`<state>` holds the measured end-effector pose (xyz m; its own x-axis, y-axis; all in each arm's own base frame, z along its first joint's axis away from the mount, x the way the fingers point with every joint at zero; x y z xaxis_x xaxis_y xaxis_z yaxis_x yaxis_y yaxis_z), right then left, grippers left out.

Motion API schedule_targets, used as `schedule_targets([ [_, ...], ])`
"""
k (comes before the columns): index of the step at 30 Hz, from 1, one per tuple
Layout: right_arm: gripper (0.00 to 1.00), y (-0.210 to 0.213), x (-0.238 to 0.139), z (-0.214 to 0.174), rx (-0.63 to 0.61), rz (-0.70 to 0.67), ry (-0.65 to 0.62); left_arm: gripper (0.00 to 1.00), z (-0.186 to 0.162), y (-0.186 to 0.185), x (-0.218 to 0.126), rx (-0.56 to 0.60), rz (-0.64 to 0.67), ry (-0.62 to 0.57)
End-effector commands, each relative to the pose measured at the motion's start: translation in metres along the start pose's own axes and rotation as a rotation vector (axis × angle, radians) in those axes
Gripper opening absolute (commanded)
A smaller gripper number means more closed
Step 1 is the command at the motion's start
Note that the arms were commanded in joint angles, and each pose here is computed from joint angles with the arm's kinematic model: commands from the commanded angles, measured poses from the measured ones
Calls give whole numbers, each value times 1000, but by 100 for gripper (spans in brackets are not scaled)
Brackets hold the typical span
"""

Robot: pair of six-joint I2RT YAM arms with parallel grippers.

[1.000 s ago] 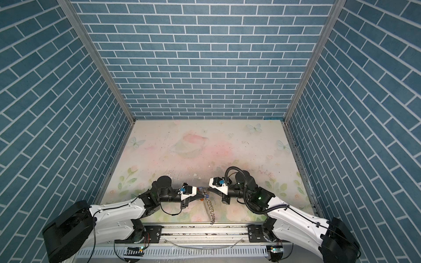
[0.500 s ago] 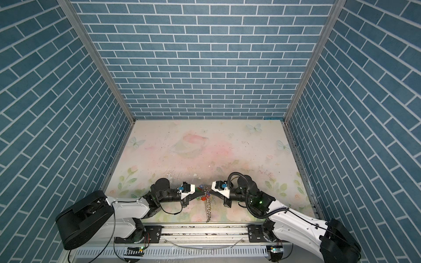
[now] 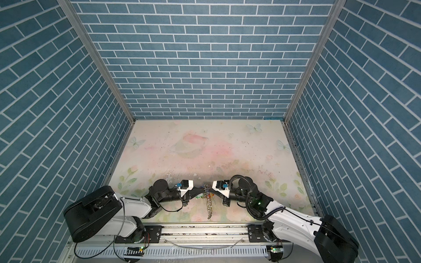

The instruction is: Put the keys on the keyring

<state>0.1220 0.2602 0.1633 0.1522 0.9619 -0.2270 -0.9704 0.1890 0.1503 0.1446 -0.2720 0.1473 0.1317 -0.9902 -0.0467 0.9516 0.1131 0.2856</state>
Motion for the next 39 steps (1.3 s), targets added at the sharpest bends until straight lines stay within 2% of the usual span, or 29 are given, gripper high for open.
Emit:
schedule_targets([
  [1, 0, 4, -3, 11, -30, 18, -61, 0, 18, 8, -3, 62, 44, -78],
  [7, 0, 8, -9, 13, -51, 26, -56, 0, 13, 7, -2, 58, 37, -58],
  [14, 0, 14, -10, 20, -77, 61, -11, 0, 8, 0, 2, 57, -39, -3],
  [21, 0, 15, -6, 25, -81, 86, 10, 0, 10, -9, 6, 28, -134, 4],
  [39, 0, 14, -3, 28, -78, 88, 29, 0, 5, -13, 10, 6, -190, 29],
])
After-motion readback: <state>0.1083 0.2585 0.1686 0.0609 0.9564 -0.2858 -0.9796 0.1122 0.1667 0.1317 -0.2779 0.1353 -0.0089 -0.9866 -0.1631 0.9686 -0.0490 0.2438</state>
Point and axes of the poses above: each gripper's point midway between its finger pads, its own x axis out along the fingers, its own y axis along the line the jaws close on, z = x × y, the point moved 3 cm from there along -x, back along the fingers, and after that the axes turned 15 degrees about x, right-handed, at the moved point
